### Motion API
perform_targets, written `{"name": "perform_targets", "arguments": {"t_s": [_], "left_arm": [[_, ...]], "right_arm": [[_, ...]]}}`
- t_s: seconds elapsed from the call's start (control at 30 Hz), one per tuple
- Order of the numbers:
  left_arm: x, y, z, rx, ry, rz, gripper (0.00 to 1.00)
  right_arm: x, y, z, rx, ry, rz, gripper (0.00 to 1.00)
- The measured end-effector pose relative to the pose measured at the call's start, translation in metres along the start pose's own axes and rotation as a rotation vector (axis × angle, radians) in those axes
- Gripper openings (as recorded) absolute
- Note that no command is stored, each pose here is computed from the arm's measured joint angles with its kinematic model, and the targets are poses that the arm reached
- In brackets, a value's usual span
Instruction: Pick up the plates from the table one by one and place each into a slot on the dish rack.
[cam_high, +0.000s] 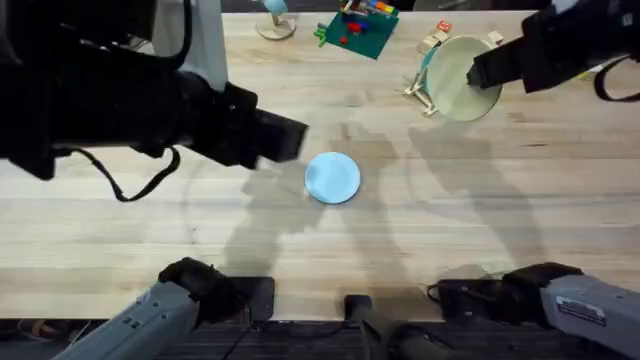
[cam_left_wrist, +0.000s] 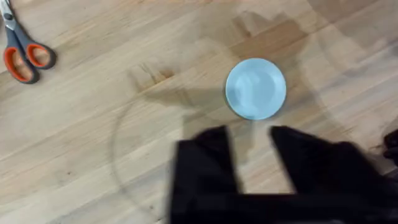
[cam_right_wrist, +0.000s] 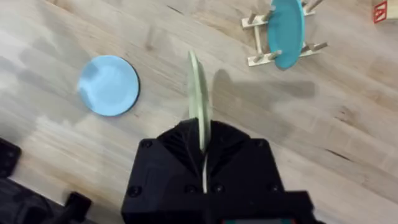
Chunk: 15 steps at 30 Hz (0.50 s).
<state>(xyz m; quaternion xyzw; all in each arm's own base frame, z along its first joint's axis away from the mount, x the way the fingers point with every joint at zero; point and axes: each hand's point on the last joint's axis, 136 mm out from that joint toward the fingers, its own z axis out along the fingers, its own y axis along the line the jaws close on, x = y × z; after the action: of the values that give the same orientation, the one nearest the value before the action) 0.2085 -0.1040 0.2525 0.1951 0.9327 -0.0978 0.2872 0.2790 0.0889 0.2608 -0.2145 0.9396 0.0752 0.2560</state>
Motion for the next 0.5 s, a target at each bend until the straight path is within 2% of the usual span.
{"name": "perform_targets", "arguments": {"t_s": [0.03,0.07,0.33,0.5], "left_arm": [[0.0,0.001,0.0,-0.004,0.0,-0.002,0.941],[-0.001,0.001,0.001,-0.007,0.001,-0.006,0.981],[-0.006,0.003,0.007,-0.015,0.0,-0.008,0.995],[-0.007,0.003,0.008,-0.017,0.002,-0.008,0.995]], "right_arm": [[0.0,0.0,0.0,0.003,0.001,-0.01,0.031],[0.001,-0.001,0.0,0.004,0.003,-0.022,0.031],[-0.005,-0.017,-0.002,0.1,-0.007,-0.117,0.031],[-0.02,-0.032,-0.015,0.187,-0.036,-0.177,0.031]]}}
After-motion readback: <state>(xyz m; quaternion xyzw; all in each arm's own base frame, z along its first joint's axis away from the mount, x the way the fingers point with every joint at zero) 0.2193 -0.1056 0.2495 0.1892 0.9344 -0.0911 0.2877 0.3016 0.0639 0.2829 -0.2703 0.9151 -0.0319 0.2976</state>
